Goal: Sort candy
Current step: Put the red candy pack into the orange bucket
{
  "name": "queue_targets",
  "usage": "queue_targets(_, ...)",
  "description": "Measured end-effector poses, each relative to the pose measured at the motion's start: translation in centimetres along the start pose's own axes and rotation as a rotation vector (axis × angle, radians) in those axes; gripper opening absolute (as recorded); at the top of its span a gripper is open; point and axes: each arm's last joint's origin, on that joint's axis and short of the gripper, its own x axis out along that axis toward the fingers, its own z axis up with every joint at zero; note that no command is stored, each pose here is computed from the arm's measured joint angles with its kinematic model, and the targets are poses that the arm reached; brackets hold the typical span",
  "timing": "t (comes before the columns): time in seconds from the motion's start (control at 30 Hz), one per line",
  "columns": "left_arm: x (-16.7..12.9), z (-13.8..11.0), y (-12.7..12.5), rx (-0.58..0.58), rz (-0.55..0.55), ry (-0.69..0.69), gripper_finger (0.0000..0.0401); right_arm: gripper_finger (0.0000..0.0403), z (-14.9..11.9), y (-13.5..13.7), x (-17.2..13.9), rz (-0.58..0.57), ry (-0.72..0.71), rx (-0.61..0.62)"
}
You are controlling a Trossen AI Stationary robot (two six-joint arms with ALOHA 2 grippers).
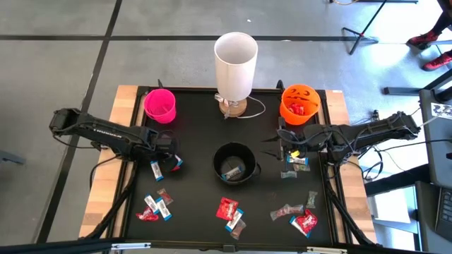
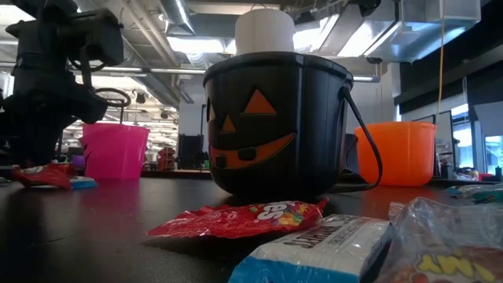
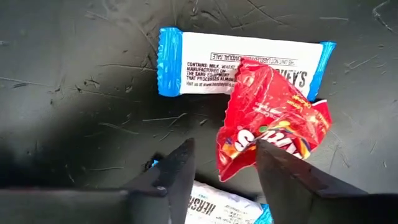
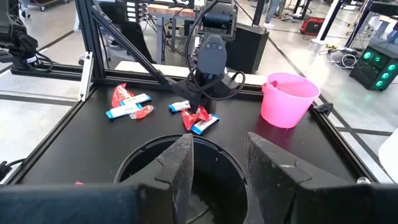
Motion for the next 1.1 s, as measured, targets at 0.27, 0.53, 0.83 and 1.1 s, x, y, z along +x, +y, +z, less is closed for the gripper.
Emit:
queue_targets(0.27,0.0,0.0,-0.1,-0.003,-0.022,0.018,0.0065,0.0143,0.0,0.0,0.0,0.000,0.000,-0.022)
queue_targets(0.53,-1.4,0.2,-0.7,-0.014,-0.087,-0.020,0.0003,0.0143,0.0,0.0,0.0,0.000,0.000,-0.022)
queue_targets(0.83,-6.8,1.1,-3.2,0.064,-0.226,-0.275,0.0001,0.0143,0.0,0.0,0.0,0.000,0.000,-0.022)
queue_targets(1.1,-12.1,2.6,-6.5,0.208,-0.377,-0.732,0.0000,0.0143,0.1,0.2,1.2,-0.003,-0.038,-0.015)
